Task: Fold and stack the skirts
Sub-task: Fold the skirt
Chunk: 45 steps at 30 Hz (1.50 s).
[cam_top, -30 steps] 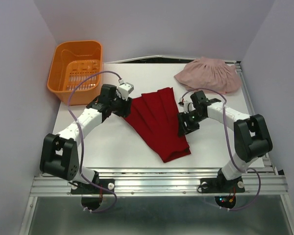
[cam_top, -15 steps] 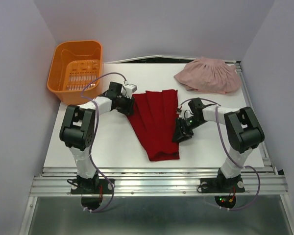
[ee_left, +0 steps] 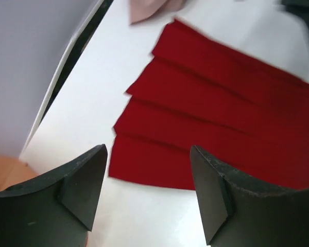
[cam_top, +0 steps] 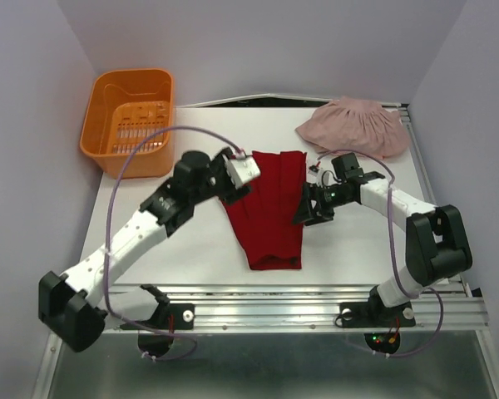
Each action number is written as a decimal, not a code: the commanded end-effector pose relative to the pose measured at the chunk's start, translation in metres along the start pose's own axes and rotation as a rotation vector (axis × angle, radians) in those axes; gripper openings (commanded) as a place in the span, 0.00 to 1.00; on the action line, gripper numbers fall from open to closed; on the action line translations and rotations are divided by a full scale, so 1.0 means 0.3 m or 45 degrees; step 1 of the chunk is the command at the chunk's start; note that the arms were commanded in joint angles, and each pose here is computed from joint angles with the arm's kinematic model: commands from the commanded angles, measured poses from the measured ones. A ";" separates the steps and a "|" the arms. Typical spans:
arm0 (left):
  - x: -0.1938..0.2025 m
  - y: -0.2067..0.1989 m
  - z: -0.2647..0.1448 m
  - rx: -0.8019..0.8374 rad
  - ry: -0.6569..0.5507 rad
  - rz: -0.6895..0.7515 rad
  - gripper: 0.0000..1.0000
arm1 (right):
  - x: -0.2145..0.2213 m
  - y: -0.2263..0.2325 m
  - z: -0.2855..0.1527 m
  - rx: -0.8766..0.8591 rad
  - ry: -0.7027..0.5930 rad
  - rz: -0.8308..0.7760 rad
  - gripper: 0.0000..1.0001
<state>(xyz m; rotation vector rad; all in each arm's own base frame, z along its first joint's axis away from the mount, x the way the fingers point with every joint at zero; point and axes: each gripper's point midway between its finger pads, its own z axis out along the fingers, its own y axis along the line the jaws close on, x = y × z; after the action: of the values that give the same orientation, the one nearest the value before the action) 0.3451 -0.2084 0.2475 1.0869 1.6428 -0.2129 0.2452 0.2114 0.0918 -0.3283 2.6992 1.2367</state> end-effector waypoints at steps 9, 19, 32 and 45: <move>0.152 -0.599 -0.026 0.302 0.095 0.335 0.82 | -0.075 -0.127 0.015 0.041 -0.093 0.174 0.69; 0.163 -0.817 -0.020 0.430 0.070 0.518 0.83 | -0.090 -0.167 0.074 0.002 -0.084 0.224 0.68; 0.215 -0.899 0.073 0.413 0.145 0.552 0.64 | -0.089 -0.194 0.106 -0.003 -0.060 0.277 0.67; 0.220 -0.923 0.020 0.504 0.069 0.554 0.00 | -0.083 -0.209 0.125 -0.010 -0.036 0.312 0.75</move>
<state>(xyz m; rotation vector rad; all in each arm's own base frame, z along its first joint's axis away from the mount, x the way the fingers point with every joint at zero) 0.1568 -0.3265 0.0636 1.7636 1.4721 -0.1297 0.2787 0.2074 0.0398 0.0243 2.7650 1.3770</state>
